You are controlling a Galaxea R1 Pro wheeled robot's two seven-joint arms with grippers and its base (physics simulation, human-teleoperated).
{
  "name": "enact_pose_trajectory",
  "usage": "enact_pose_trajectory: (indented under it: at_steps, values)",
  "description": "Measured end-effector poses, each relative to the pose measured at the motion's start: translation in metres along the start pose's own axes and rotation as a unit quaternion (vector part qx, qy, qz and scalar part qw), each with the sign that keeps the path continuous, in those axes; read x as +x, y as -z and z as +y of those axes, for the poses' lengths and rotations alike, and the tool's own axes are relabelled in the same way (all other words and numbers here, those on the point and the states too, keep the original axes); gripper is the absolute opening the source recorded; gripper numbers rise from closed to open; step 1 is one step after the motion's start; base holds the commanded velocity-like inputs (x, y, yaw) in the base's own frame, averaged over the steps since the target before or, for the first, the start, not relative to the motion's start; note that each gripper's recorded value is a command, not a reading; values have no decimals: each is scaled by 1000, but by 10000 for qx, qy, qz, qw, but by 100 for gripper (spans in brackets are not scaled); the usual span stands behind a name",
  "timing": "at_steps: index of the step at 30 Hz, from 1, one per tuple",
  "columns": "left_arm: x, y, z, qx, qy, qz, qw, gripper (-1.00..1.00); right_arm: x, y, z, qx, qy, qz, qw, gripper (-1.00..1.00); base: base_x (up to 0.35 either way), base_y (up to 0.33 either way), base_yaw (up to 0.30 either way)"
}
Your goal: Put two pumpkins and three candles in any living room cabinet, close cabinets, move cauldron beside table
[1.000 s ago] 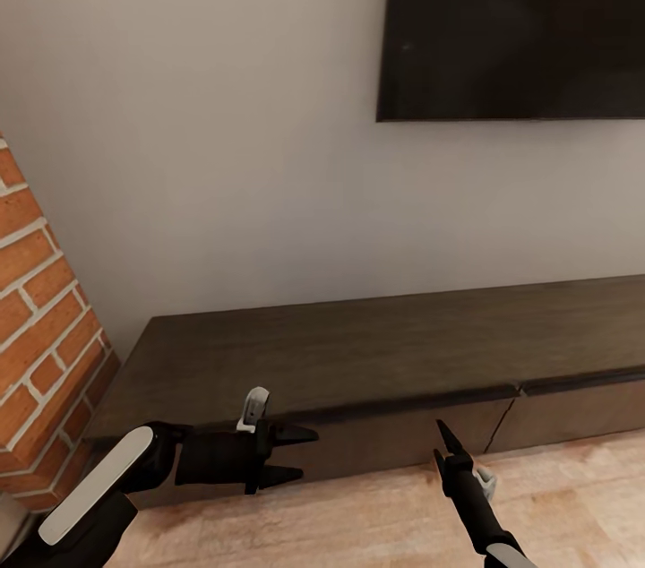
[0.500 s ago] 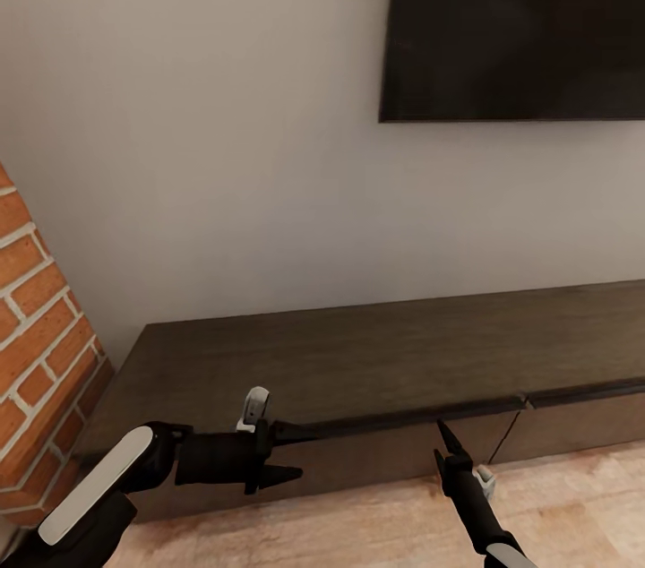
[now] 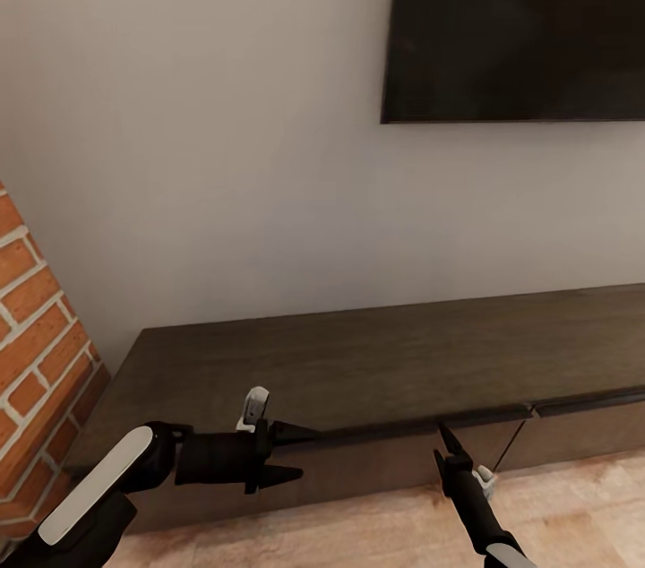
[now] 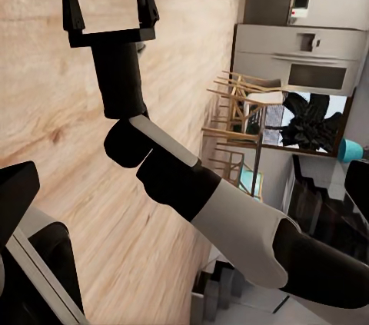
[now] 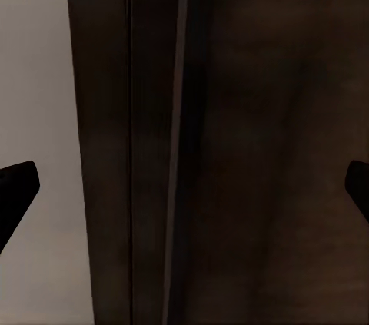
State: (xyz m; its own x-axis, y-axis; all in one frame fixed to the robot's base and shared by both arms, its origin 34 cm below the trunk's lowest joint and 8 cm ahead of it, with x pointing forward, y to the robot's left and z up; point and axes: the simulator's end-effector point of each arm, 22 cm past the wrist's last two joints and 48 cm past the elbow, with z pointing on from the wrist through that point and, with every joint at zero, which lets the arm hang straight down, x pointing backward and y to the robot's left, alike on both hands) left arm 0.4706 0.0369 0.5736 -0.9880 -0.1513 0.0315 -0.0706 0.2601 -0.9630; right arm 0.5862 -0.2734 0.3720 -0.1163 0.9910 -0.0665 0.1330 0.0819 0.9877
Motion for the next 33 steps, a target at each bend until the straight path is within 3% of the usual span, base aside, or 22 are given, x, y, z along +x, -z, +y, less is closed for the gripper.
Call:
enact_pose_trajectory:
  at_steps: [33]
  values:
    - [0, 0, 0, 0, 0, 2, 10000, 100, 0, 0, -2, 41, 1, -2, 10000, 100, 25, 0, 0]
